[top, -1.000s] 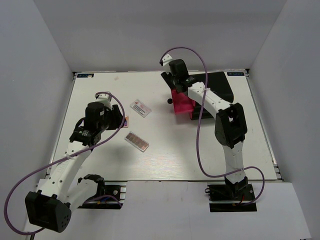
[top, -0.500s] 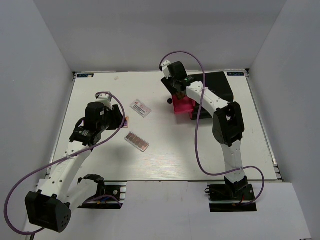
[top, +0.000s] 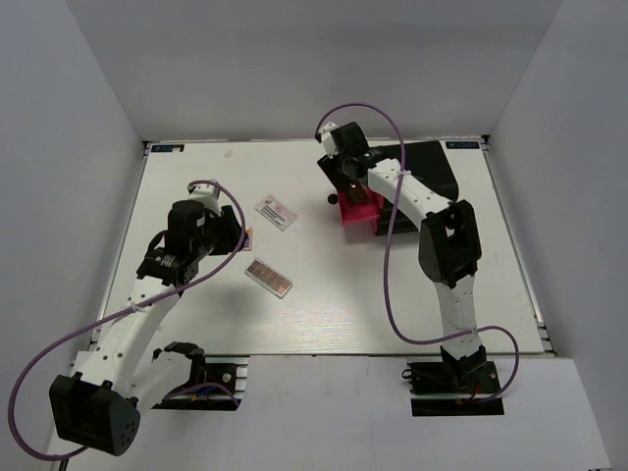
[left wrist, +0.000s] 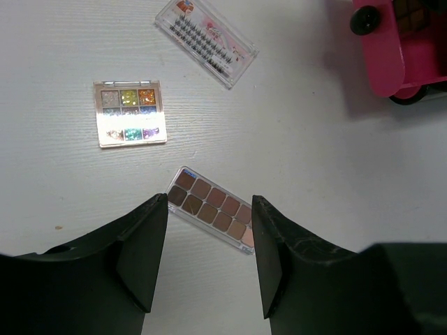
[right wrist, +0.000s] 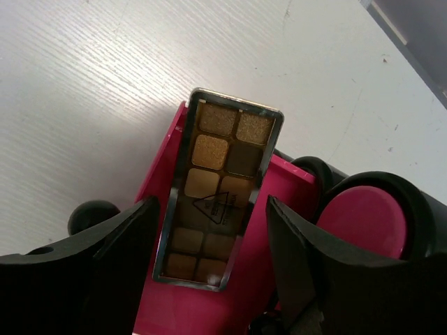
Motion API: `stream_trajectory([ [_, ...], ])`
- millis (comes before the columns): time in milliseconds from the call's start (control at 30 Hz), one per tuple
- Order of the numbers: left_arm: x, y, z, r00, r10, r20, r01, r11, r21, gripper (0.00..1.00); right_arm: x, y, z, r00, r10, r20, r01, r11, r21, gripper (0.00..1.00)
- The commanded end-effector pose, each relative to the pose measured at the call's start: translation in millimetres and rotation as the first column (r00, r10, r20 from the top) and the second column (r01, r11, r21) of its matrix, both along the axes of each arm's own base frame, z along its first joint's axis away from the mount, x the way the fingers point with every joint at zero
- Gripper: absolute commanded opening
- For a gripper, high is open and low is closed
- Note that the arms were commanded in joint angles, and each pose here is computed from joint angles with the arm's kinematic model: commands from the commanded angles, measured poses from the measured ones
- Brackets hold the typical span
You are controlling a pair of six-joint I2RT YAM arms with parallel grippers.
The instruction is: Organize the makeup
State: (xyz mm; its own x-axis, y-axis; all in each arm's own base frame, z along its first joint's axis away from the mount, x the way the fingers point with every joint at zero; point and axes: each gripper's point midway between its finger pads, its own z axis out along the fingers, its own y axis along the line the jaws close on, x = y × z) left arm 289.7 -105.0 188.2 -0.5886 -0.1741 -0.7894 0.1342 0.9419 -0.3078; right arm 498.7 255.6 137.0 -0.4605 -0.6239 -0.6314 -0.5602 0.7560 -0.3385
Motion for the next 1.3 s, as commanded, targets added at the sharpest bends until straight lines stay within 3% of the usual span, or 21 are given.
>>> stream_trajectory([
  [0,1.1,-1.2,1.8,1.000,-0.015,0.016,0.015,1.000,0.000,0.62,-6.9,4.2,52.5,0.998,0.012,0.060,-0.017,0.997,0.082,0.69],
  [300,1.0,-3.8,1.6,0.999,-0.030,0.018,0.030,1.000,-0.006,0.62,-23.3,12.3,99.4,0.994,0.061,0.095,-0.078,0.980,0.182,0.71],
  [400,1.4,-4.7,0.2,0.999,-0.034,0.013,0.034,0.999,-0.007,0.63,-31.2,17.4,122.5,0.987,0.093,0.134,-0.123,0.964,0.237,0.62],
  [500,1.2,-6.0,-3.0,0.999,-0.041,0.003,0.041,0.999,-0.008,0.61,-38.2,16.9,135.0,0.981,0.107,0.164,-0.148,0.953,0.263,0.26],
  [533,1.3,-7.7,-3.2,0.999,-0.048,0.000,0.048,0.999,-0.013,0.59,-40.7,14.8,132.7,0.982,0.109,0.156,-0.149,0.952,0.268,0.03],
  [667,-0.3,-21.8,-15.7,0.996,-0.068,-0.056,0.064,0.996,-0.055,0.41,-58.4,0.2,152.0,0.983,0.090,0.159,-0.138,0.935,0.327,0.00],
  [767,-9.5,-28.9,-40.1,0.975,-0.057,-0.214,0.036,0.994,-0.101,0.29,-84.1,-9.9,163.9,0.980,0.096,0.175,-0.161,0.897,0.412,0.00],
  [800,-12.0,-32.2,-43.8,0.968,-0.059,-0.242,0.034,0.994,-0.107,0.29,-91.4,-14.1,167.6,0.979,0.091,0.182,-0.163,0.888,0.431,0.05],
  [833,-14.3,-32.5,-48.8,0.961,-0.054,-0.269,0.025,0.994,-0.110,0.33,-95.3,-18.0,168.7,0.978,0.086,0.189,-0.163,0.883,0.441,0.33],
  [867,-17.0,-30.4,-57.3,0.950,-0.024,-0.311,-0.010,0.994,-0.109,0.38,-104.3,-30.1,168.9,0.979,0.069,0.190,-0.149,0.882,0.447,0.48],
  [900,-20.1,-33.3,-60.2,0.946,-0.024,-0.324,-0.013,0.994,-0.113,0.45,-109.6,-33.8,169.2,0.980,0.067,0.190,-0.148,0.878,0.456,0.60],
  [933,-23.1,-33.9,-64.3,0.939,-0.012,-0.344,-0.026,0.994,-0.107,0.62,-111.5,-40.8,167.4,0.982,0.048,0.184,-0.131,0.874,0.468,0.76],
  [1000,-27.3,-32.3,-72.3,0.919,0.040,-0.392,-0.085,0.991,-0.099,0.75,-124.3,-49.4,165.4,0.981,0.045,0.187,-0.133,0.861,0.490,0.85],
  [1133,-30.3,-42.0,-81.5,0.882,0.084,-0.465,-0.157,0.980,-0.120,0.93,-135.1,-66.9,159.0,0.986,0.012,0.168,-0.102,0.834,0.542,0.86],
  [1267,-21.2,-46.6,-87.8,0.832,0.174,-0.527,-0.265,0.959,-0.101,0.98,-145.2,-80.4,168.3,0.981,-0.001,0.194,-0.112,0.813,0.572,0.86],
])
